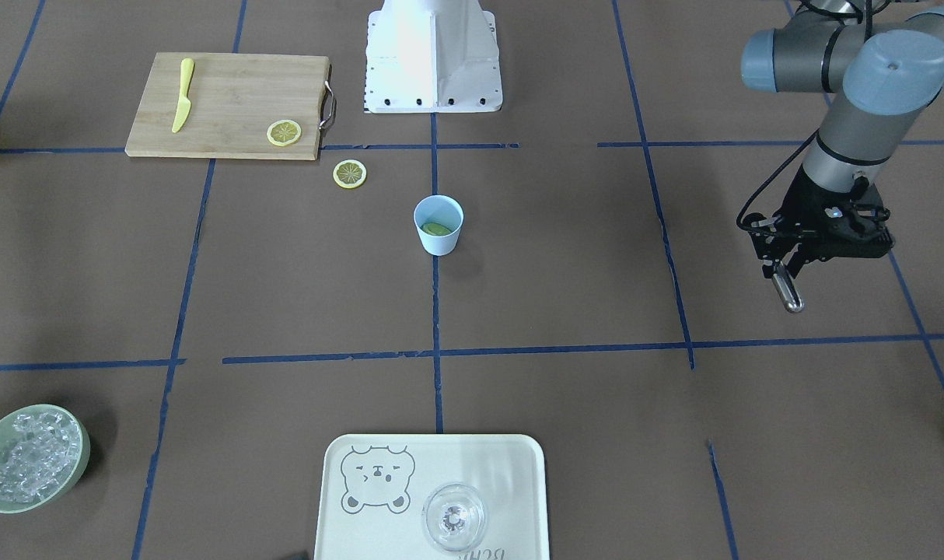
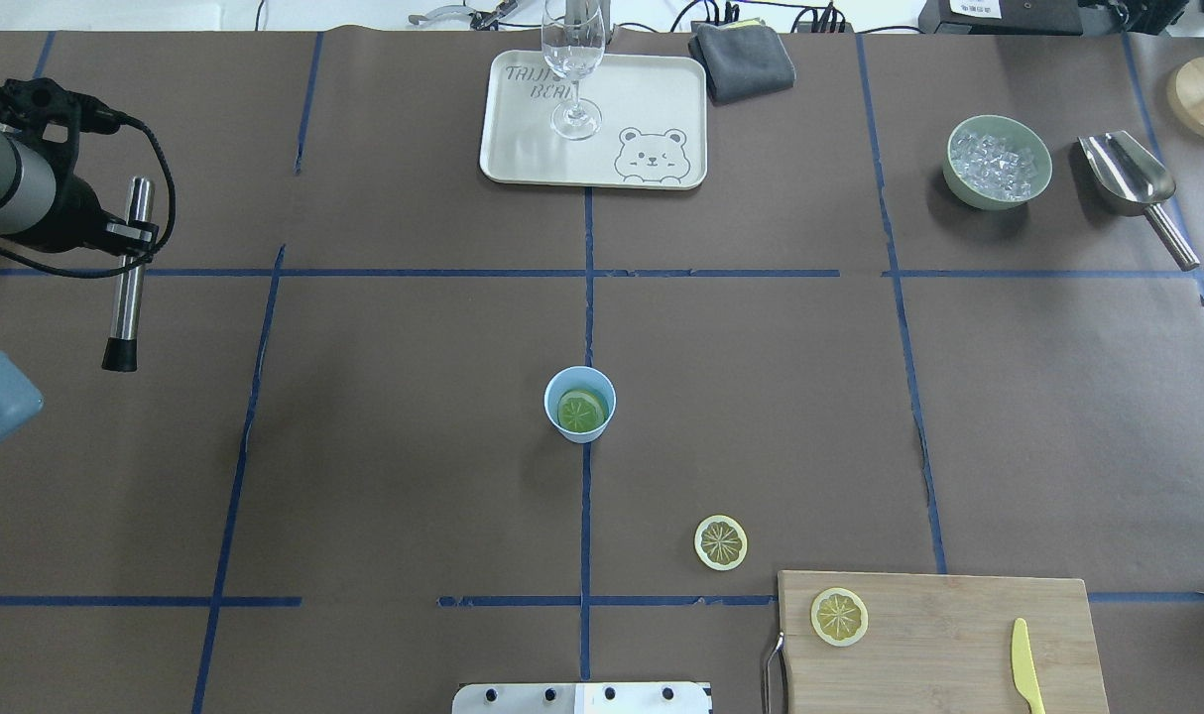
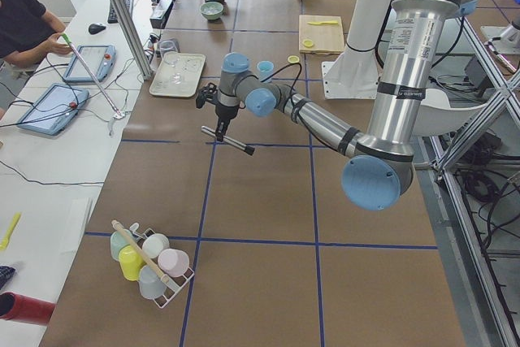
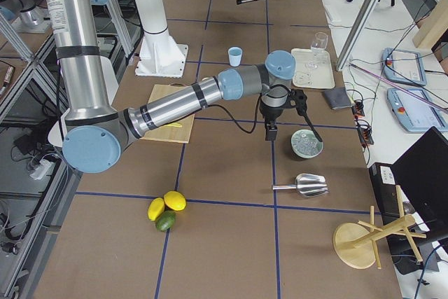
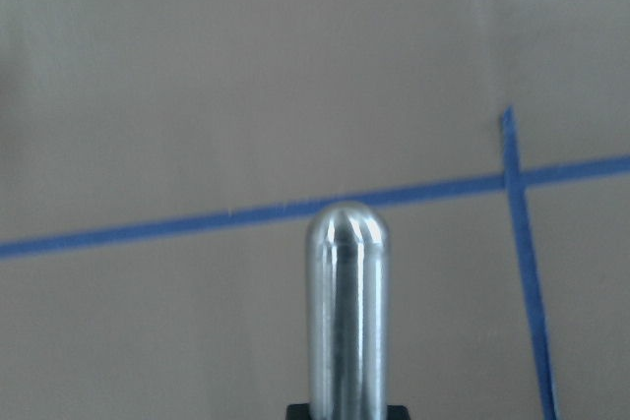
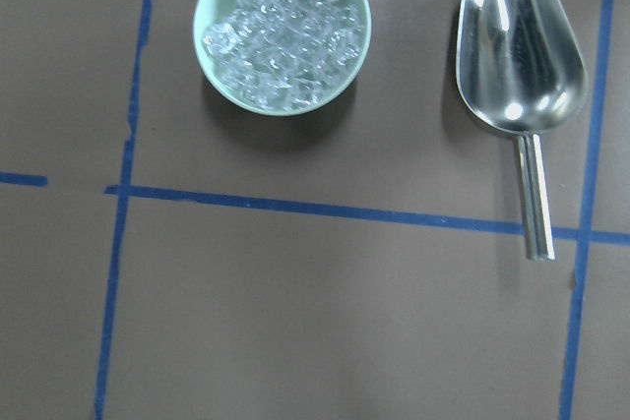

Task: Squeeze lemon into cup
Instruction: 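Grasp the steel muddler with the left gripper and lift it, then carry the muddler with the left gripper over the blue cup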

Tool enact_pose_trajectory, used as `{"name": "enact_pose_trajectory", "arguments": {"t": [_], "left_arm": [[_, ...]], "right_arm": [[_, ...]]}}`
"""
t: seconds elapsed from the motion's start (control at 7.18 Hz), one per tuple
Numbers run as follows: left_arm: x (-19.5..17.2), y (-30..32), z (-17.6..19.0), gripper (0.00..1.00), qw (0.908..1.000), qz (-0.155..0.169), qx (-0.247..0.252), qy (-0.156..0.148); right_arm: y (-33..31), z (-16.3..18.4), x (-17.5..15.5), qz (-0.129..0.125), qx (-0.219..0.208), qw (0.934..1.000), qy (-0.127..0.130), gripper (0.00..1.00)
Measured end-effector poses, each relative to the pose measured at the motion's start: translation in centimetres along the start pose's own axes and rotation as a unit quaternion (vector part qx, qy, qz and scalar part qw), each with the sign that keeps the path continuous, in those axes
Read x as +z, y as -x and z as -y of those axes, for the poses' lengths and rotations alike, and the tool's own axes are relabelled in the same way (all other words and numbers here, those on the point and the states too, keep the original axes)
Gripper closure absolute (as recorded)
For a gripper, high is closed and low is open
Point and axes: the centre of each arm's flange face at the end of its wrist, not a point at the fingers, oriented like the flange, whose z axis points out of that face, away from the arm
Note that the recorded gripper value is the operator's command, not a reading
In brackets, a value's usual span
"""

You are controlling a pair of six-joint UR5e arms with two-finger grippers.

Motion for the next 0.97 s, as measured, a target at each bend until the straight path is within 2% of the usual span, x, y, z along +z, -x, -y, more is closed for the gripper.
{"name": "enact_pose_trajectory", "arguments": {"t": [0.28, 0.56, 0.97], "left_arm": [[-3.1, -2.5, 3.2, 1.0, 0.9972, 0.018, 0.01, -0.072], [-6.5, -4.6, 5.3, 1.0, 0.9904, 0.027, 0.019, -0.134], [-11.0, -9.2, 7.8, 1.0, 0.9795, -0.016, 0.041, -0.197]], "right_arm": [[-5.6, -2.3, 0.6, -0.003, 0.0, 1.0, 0.008, 0.0], [-8.3, -2.5, 1.3, -0.003, 0.005, 0.9999, 0.012, 0.0], [-10.4, -1.9, 2.9, -0.007, -0.027, 0.9994, -0.022, 0.0]]}}
